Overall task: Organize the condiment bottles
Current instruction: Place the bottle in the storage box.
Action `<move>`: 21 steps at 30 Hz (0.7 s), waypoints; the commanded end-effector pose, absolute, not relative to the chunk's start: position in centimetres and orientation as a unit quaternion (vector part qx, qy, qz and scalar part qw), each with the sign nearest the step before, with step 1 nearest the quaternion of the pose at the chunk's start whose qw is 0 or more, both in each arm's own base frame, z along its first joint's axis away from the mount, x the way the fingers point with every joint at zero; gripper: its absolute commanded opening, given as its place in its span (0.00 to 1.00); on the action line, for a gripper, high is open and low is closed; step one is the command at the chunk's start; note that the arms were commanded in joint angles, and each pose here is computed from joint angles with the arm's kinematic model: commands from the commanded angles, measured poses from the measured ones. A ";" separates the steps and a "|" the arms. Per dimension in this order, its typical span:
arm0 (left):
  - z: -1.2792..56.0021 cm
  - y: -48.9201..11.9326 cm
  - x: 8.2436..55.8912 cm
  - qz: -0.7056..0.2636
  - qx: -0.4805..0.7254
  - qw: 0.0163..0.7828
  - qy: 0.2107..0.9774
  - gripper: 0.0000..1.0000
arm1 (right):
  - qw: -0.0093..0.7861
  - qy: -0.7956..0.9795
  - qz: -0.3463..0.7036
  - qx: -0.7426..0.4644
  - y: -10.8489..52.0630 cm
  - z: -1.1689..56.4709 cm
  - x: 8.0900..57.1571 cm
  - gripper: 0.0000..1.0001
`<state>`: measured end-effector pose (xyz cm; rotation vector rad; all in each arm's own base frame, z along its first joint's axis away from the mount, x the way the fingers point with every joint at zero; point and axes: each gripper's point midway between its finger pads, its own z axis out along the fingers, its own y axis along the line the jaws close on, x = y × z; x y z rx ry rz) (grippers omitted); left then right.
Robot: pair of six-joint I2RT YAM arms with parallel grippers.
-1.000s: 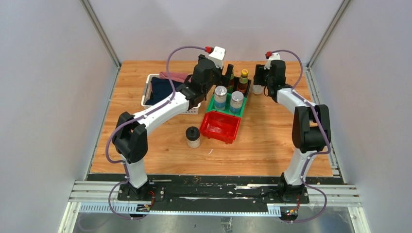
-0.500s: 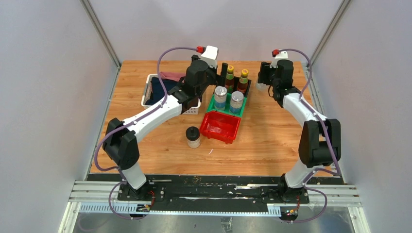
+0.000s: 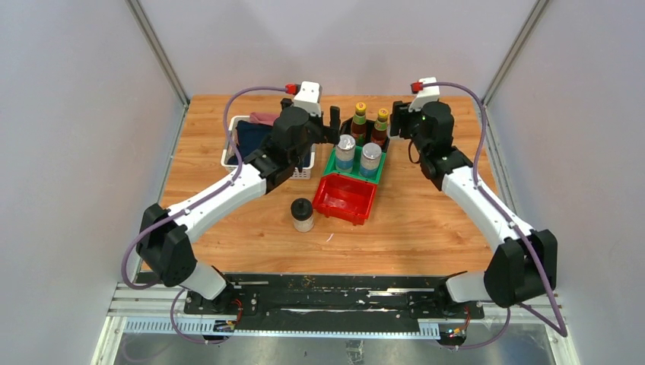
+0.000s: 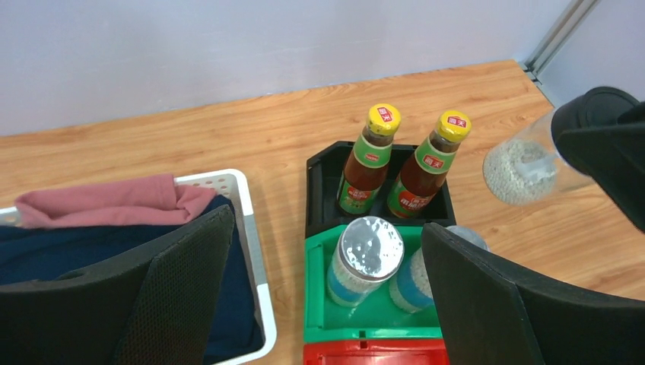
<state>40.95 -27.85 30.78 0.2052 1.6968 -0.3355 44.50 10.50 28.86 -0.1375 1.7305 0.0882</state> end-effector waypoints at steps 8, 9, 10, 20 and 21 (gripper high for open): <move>32.4 -26.0 39.0 -0.165 0.041 0.658 0.734 1.00 | 0.677 0.727 0.020 -0.115 15.1 33.1 37.5 0.00; 32.4 -26.0 38.9 -0.165 0.040 0.658 0.733 1.00 | 0.677 0.727 0.020 -0.118 15.3 33.2 37.0 0.00; 32.4 -26.0 38.9 -0.165 0.039 0.658 0.734 1.00 | 0.676 0.726 0.025 -0.121 15.7 33.2 36.4 0.00; 32.6 -25.5 38.9 -0.158 0.020 0.663 0.732 1.00 | 0.658 0.736 0.040 -0.157 19.2 31.4 32.3 0.00; 32.6 -25.3 38.9 -0.156 0.017 0.664 0.731 1.00 | 0.656 0.737 0.041 -0.158 19.4 31.1 32.1 0.00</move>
